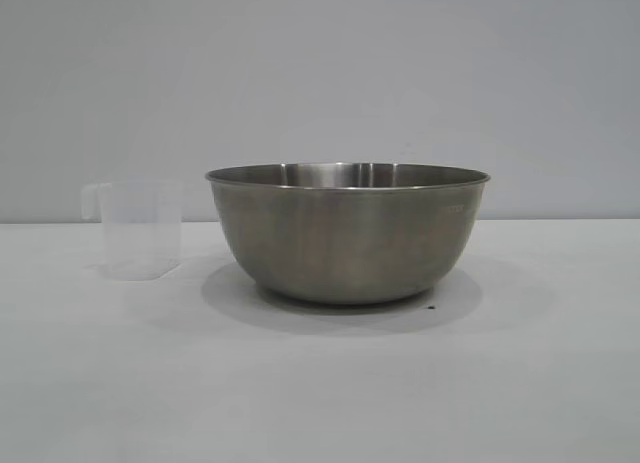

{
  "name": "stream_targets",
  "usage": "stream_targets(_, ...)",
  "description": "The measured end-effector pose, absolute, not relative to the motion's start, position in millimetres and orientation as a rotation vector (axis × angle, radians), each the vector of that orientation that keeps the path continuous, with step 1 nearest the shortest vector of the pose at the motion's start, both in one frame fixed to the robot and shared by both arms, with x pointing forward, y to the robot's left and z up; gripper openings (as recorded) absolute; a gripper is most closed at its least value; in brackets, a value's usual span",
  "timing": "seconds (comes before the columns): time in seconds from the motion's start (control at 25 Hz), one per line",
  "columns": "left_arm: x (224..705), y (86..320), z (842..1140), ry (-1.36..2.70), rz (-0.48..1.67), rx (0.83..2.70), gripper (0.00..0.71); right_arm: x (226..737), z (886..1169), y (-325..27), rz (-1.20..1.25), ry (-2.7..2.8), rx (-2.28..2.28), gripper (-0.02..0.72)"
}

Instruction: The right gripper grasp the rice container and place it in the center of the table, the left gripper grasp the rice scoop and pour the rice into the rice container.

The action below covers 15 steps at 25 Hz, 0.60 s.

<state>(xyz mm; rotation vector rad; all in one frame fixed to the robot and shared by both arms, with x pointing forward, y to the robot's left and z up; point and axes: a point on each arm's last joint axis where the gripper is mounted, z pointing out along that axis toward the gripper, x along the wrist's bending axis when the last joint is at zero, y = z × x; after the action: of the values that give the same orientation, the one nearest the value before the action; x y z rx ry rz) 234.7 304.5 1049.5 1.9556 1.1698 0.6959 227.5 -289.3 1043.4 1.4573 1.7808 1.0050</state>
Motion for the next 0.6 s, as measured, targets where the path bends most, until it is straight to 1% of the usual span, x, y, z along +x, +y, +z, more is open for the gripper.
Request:
stream_targets(0.2,233.6,304.9,1043.6,1.152,0.719,1.901,0.493,227.5,1043.4,-289.3,1.005,1.781,1.457,0.45)
stream_targets(0.6,234.7,304.6,1043.2,1.159,0.718,1.886,0.493,227.5,1043.4,-289.3,1.005,1.781,1.457,0.45)
